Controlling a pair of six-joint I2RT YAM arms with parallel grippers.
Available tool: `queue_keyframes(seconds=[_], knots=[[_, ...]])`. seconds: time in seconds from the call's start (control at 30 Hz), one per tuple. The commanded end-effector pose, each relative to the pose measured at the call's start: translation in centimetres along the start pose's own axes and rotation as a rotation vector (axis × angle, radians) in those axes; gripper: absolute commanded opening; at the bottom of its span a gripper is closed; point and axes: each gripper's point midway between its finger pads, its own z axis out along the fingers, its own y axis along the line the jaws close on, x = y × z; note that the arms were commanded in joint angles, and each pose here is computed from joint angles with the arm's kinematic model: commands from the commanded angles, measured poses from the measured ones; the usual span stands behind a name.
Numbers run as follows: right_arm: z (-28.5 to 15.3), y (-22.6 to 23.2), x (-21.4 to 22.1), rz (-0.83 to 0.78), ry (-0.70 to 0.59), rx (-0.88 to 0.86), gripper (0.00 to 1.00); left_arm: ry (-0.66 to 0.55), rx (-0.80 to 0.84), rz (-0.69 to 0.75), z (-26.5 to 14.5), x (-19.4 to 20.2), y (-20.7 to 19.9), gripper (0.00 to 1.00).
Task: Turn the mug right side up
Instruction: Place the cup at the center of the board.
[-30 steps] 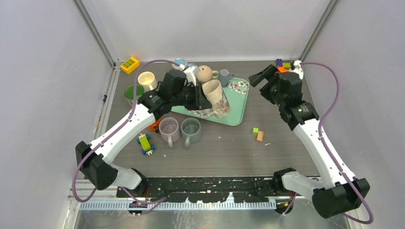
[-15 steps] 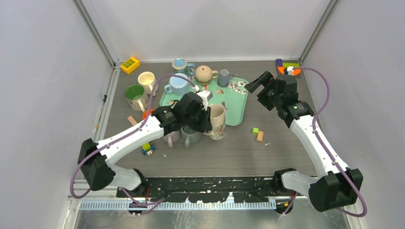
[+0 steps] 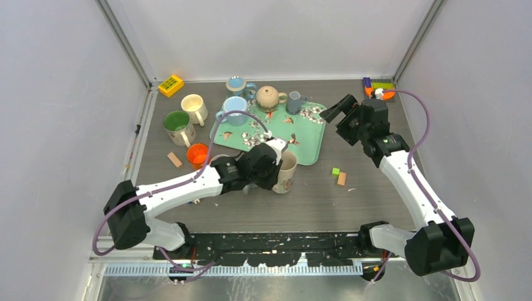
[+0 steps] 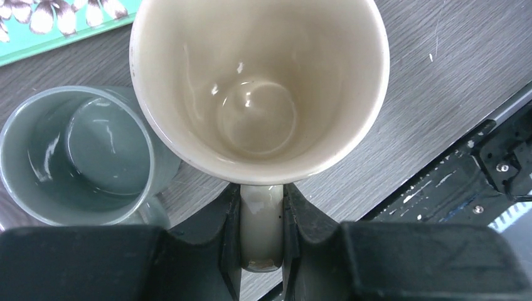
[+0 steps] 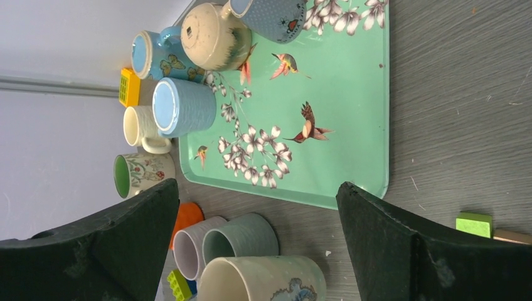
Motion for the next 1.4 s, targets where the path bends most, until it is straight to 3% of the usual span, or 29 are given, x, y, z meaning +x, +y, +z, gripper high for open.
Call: queue_keyframes(seconds=[0.0,0.47,1.07,1.23,1.37], knots=[[0.4,0.6,-0.4,0.002,-0.010,-0.036,1.00,-0.244,-0.002,0.044,-0.4,-5.2,-1.7,0.00],[1.3,-0.2,0.2,-0.008,0.008,-0.019,1.00,-0.304,-0.101,0.126,1.6,-1.8,-0.7,0.00],[3.4,-0.4,1.7,-0.017,0.094,-0.033,1.00,-0.297,-0.248,0.094,1.4,0.8,3.0,0.03],[3.6,-0.5,1.9,-0.020,0.106,-0.028,1.00,-0.265,-0.220,0.102,2.1,1.3,2.4,0.14],[3.6,-0.6,2.0,-0.032,0.114,-0.024,1.00,-0.252,-0.228,0.090,2.0,1.4,2.5,0.29]])
